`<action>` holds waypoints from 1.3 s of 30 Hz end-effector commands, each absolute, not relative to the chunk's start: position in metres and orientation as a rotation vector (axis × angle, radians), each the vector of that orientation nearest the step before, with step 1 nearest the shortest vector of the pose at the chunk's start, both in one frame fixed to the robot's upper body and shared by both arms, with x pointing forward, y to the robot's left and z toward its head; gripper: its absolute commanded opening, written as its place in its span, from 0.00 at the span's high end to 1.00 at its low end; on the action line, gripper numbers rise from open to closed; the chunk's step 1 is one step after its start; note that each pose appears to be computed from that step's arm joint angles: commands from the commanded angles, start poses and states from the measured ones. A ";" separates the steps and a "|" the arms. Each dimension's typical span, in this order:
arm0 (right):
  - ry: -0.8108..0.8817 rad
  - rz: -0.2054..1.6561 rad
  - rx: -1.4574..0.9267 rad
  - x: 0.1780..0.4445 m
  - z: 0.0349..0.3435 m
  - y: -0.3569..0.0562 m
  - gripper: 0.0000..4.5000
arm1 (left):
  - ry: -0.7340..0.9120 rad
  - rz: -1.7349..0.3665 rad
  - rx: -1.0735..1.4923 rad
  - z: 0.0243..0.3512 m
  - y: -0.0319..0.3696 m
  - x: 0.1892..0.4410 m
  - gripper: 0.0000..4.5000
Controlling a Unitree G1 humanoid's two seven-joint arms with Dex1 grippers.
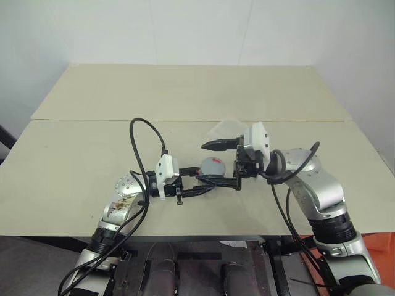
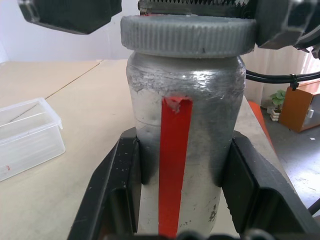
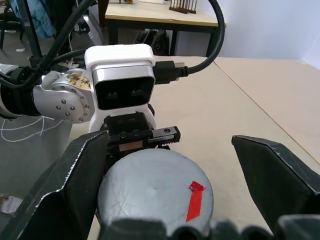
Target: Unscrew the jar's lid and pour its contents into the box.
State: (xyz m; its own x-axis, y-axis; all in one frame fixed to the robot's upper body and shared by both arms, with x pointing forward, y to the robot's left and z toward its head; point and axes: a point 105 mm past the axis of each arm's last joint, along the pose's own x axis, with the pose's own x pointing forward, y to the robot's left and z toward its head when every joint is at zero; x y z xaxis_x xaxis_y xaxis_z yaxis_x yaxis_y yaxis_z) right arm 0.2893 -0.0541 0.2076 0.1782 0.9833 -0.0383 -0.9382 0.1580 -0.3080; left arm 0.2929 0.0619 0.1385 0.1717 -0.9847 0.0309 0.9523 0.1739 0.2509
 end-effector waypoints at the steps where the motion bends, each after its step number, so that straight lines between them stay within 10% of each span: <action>1: -0.235 1.346 -0.312 0.292 0.219 -0.065 0.00 | -0.267 -1.402 0.208 0.150 0.061 0.290 0.58; 39: -0.199 1.268 -0.363 0.295 0.211 -0.116 0.00 | -0.267 -1.393 0.214 0.146 0.069 0.290 0.58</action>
State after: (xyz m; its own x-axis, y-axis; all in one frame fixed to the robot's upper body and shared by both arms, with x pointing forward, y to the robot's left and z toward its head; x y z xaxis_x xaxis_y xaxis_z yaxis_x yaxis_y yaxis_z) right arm 0.3009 -0.1129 0.1960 0.3008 0.9502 -0.0811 -0.9110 0.2612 -0.3191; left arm 0.2924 0.0701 0.1386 0.1725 -0.9845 0.0321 0.9455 0.1746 0.2750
